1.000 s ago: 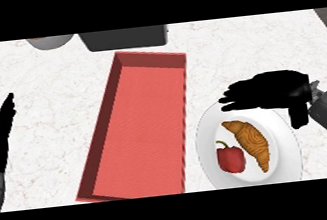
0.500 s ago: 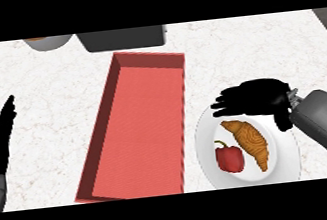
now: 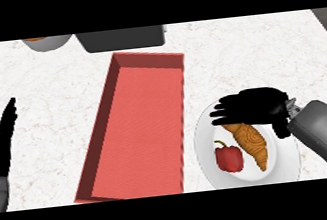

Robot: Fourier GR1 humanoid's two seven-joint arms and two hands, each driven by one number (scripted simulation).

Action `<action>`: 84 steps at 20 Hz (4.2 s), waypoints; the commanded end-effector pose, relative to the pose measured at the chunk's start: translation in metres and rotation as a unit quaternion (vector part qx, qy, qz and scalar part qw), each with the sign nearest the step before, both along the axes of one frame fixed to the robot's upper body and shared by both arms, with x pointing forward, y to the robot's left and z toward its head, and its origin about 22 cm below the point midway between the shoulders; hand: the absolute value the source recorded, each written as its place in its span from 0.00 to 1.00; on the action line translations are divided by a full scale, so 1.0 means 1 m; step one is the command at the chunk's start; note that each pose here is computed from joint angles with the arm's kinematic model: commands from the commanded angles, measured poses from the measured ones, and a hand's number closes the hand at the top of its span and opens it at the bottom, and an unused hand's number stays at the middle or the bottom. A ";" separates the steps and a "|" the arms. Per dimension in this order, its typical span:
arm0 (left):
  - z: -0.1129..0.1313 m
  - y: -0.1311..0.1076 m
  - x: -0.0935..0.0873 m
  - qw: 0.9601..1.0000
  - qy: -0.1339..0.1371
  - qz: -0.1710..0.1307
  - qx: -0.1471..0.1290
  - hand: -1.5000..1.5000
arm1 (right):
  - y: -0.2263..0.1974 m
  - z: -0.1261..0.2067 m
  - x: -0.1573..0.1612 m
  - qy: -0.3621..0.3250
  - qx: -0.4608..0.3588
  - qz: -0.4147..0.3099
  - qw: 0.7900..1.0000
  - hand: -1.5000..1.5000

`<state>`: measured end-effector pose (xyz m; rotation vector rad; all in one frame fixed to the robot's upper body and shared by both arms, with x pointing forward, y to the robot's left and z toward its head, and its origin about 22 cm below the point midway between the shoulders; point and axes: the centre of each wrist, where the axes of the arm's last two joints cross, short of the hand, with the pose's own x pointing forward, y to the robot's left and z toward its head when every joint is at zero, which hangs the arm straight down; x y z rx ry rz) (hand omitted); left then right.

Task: Pick the croissant from the plate and place it in the cardboard box

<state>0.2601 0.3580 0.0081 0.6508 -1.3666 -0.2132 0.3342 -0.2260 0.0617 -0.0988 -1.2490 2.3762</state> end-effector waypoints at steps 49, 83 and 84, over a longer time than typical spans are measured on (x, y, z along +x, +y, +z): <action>0.007 0.001 -0.004 1.000 0.004 -0.003 0.006 0.50 | -0.042 0.084 0.064 -0.205 0.369 -0.201 0.884 1.00; 0.014 -0.024 0.017 1.000 -0.004 -0.022 -0.002 0.50 | 0.237 0.114 0.046 0.013 0.417 -0.229 0.880 1.00; 0.013 0.009 0.012 1.000 -0.005 -0.022 0.000 0.50 | 0.243 0.106 0.037 0.006 0.422 -0.235 0.875 1.00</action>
